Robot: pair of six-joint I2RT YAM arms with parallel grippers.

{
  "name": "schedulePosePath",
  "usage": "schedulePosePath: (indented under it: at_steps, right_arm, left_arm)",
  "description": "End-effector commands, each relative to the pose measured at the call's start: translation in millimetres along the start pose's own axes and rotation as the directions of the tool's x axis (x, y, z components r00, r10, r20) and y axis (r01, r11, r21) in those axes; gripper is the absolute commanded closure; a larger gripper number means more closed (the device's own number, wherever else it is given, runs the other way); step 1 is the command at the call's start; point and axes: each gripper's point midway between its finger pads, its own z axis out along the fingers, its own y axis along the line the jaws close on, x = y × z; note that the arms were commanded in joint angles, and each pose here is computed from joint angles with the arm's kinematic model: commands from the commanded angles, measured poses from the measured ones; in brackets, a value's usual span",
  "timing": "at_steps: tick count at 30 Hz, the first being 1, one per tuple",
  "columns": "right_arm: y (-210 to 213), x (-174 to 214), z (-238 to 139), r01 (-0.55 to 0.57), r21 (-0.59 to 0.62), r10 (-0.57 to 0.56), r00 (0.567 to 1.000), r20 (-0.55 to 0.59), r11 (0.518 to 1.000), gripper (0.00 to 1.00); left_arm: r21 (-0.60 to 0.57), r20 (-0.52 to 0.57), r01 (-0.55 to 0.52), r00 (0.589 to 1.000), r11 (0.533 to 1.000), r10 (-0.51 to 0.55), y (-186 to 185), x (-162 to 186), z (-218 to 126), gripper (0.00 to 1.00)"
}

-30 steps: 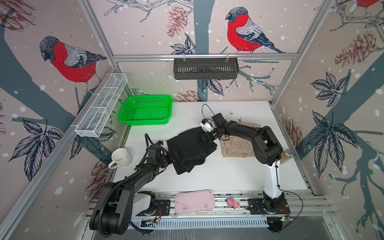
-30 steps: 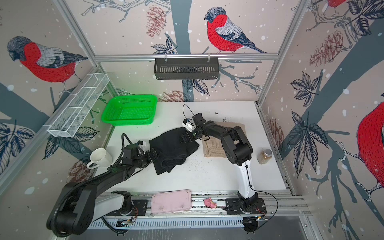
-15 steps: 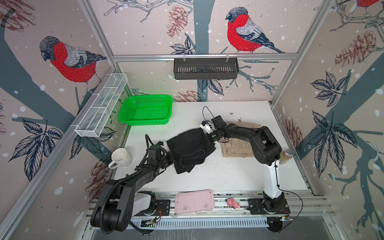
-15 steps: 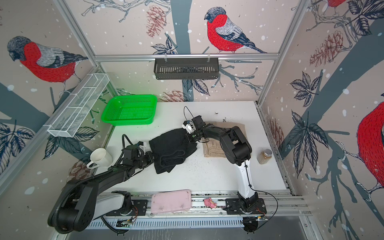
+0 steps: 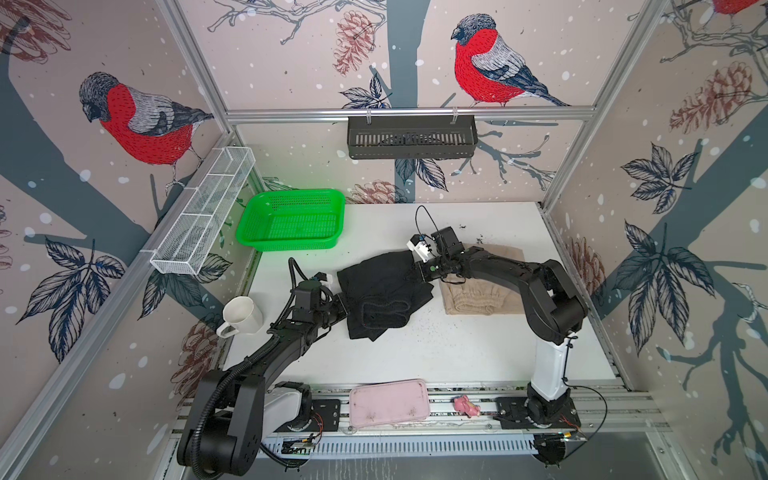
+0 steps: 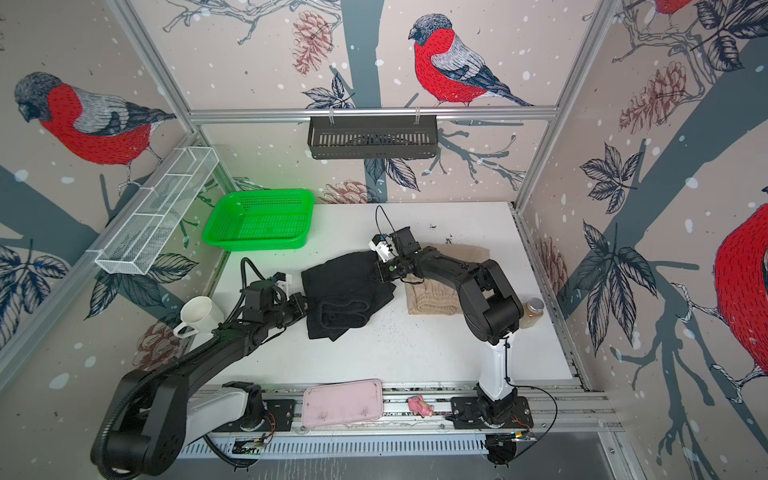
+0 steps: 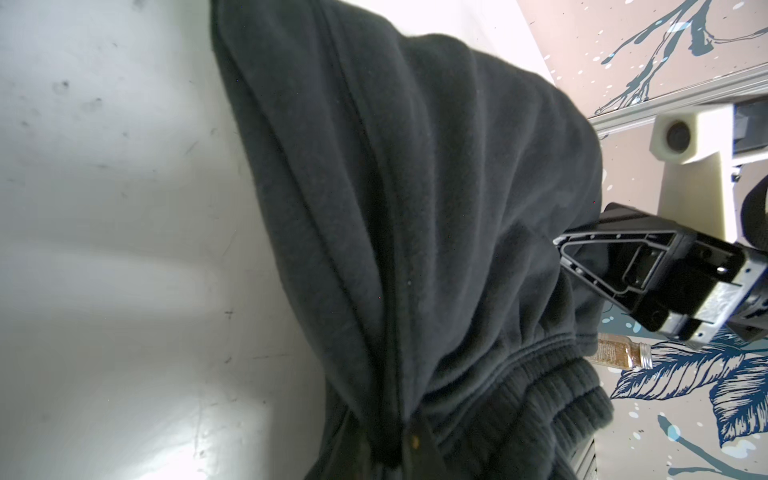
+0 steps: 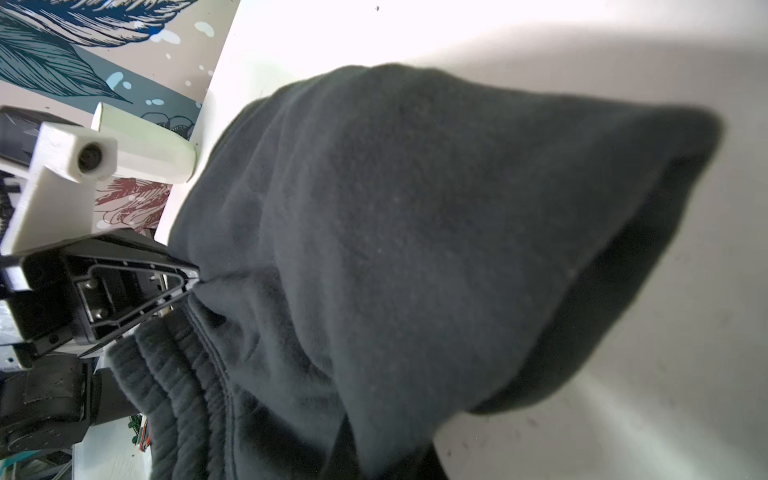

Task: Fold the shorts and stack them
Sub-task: 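Lift the black shorts with both grippers toward the beige shorts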

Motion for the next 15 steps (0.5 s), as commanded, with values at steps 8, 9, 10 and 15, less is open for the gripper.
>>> schedulePosePath:
  at_steps: [8,9,10,15]
  right_arm:
    - [-8,12,9,-0.051,-0.004,0.051,0.999,0.015,0.999,0.69]
    - [-9,15,9,-0.056,-0.004,0.056,0.998,0.011,0.998,0.56]
    - [-9,16,8,-0.059,-0.003,0.059,0.998,0.010,0.998,0.47]
    - [-13,10,-5,-0.077,-0.007,0.077,0.996,0.054,0.997,0.16]
  left_arm:
    - [-0.086,-0.006,0.060,0.998,0.994,-0.061,25,3,9,0.33]
    - [-0.091,-0.006,0.065,0.998,0.994,-0.066,26,3,9,0.28]
    - [-0.095,-0.004,0.076,0.997,0.993,-0.076,28,2,9,0.22]
    - [-0.064,0.027,0.122,0.992,0.990,-0.121,30,-8,3,0.03]
